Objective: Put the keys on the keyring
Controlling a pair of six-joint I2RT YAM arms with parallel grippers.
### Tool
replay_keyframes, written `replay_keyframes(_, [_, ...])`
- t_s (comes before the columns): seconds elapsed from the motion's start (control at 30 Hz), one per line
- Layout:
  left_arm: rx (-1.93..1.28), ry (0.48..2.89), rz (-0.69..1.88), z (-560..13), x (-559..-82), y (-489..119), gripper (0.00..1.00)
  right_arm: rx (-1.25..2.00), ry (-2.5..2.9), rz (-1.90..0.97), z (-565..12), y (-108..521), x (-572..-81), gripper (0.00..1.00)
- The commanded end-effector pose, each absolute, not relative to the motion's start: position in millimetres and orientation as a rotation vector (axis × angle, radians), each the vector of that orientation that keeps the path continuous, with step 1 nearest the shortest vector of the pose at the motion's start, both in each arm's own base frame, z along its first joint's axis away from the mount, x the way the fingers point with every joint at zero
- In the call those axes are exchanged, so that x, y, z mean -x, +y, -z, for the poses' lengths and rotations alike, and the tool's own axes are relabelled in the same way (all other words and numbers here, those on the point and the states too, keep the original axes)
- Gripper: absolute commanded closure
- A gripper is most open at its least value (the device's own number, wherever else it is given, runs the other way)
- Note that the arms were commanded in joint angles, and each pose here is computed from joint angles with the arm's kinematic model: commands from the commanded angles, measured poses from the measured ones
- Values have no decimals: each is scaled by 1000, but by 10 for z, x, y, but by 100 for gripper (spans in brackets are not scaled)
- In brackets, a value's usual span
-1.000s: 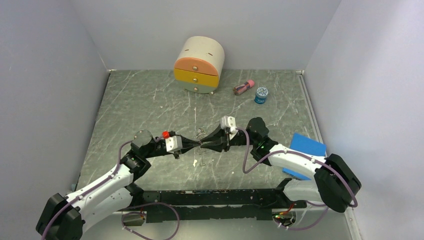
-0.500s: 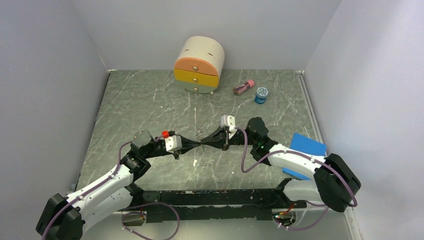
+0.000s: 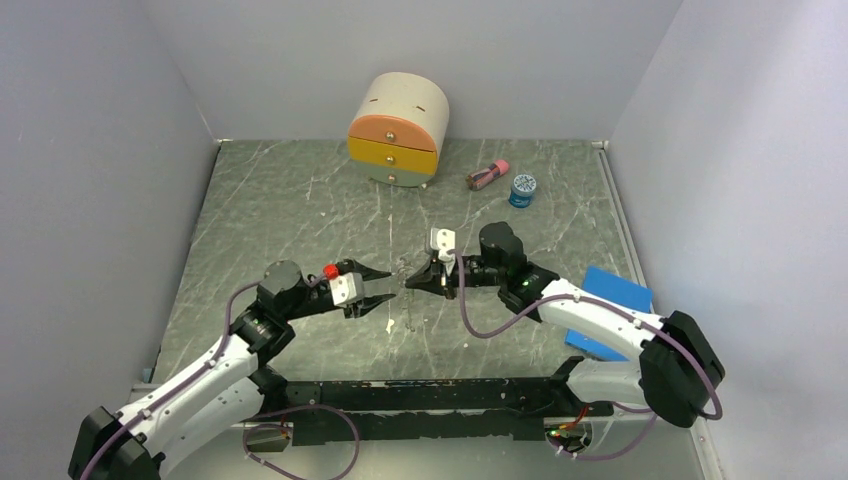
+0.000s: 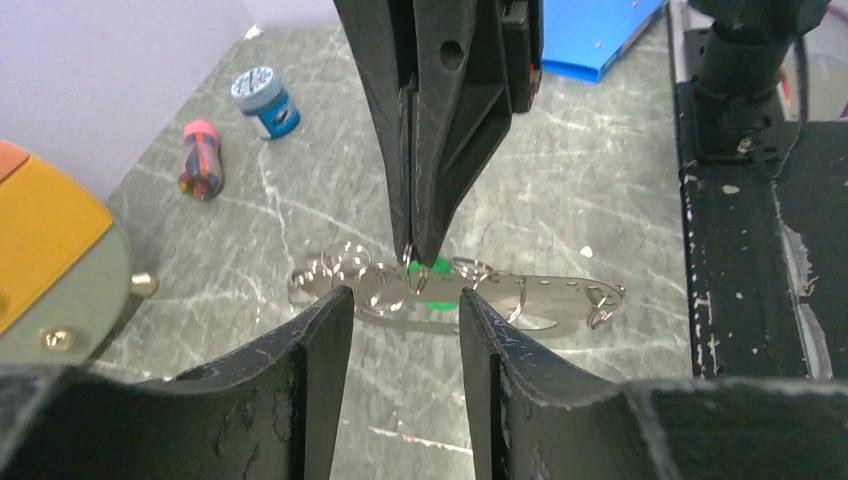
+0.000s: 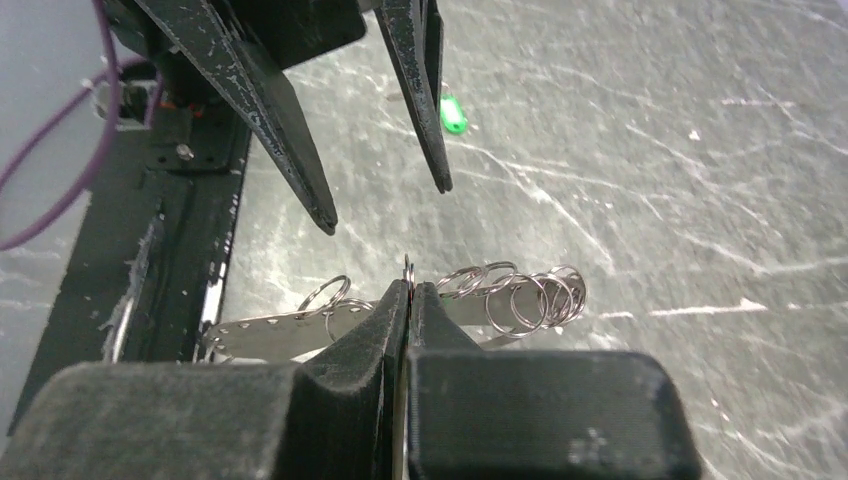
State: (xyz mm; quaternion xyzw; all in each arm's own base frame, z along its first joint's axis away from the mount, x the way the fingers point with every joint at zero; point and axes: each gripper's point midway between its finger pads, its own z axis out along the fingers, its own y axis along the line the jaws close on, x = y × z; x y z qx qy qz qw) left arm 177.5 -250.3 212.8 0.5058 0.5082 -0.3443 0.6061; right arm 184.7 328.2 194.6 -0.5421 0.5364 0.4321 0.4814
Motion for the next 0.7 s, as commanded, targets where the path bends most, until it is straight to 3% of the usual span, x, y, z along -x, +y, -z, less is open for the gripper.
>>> replay_keyframes(0.0, [-1175,1225,694,-2144,-1917,-2430,52,1387,1307,-920,-2086,3226,-1920,100])
replay_keyframes(0.3, [-1218,1279,687,-1983,-1984,-2492,53,1583,1508,-763,-1798,3284,-1907,100])
replay_keyframes(0.67, [-1346,1253,720,-1745,-1807,-2604,58,1613,1534,-820,-1720,3377,-1862,100])
